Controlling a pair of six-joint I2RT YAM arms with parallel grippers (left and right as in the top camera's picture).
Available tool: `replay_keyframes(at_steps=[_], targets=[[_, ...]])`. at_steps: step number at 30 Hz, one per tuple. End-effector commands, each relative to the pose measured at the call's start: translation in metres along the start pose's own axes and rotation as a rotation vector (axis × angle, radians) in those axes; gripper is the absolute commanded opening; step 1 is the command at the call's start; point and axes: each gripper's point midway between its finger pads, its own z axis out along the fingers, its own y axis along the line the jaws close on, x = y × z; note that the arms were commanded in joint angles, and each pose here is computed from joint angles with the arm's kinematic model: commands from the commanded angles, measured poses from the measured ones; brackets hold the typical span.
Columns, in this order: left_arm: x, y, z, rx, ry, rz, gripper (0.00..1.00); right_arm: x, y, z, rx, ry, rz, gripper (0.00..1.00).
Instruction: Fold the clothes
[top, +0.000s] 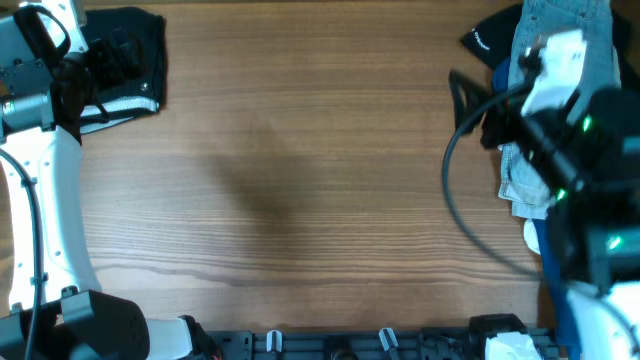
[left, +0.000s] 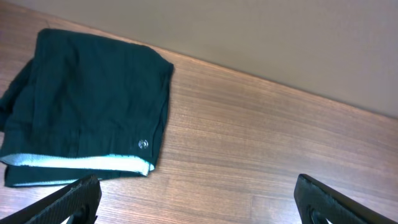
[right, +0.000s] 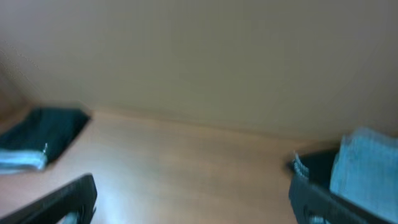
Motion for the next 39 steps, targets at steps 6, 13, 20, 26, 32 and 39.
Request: replay_keyframes(at_steps=[6, 13, 20, 26, 32, 39], targets=[[0.000, -0.003, -0.003, 0.008, -0.005, -0.009, 1.00, 0.164, 0.005, -0.034, 0.013, -0.134, -0.062, 1.00], [0.000, -0.003, -0.003, 0.008, -0.005, -0.009, 1.00, 0.211, 0.006, -0.041, 0.010, -0.217, -0.078, 1.00], [0.000, -0.003, -0.003, 0.008, -0.005, -0.009, 1.00, 0.211, 0.007, -0.042, 0.010, -0.251, -0.086, 1.00], [0.000, -0.003, -0.003, 0.008, -0.005, -0.009, 1.00, 0.212, 0.006, -0.042, 0.011, -0.249, -0.086, 1.00], [0.000, -0.003, -0.003, 0.008, -0.005, -0.009, 1.00, 0.212, 0.006, -0.042, 0.011, -0.249, -0.086, 1.00], [0.000, -0.002, -0.003, 0.004, -0.005, -0.008, 1.00, 0.212, 0.006, -0.042, 0.011, -0.249, -0.086, 1.00]])
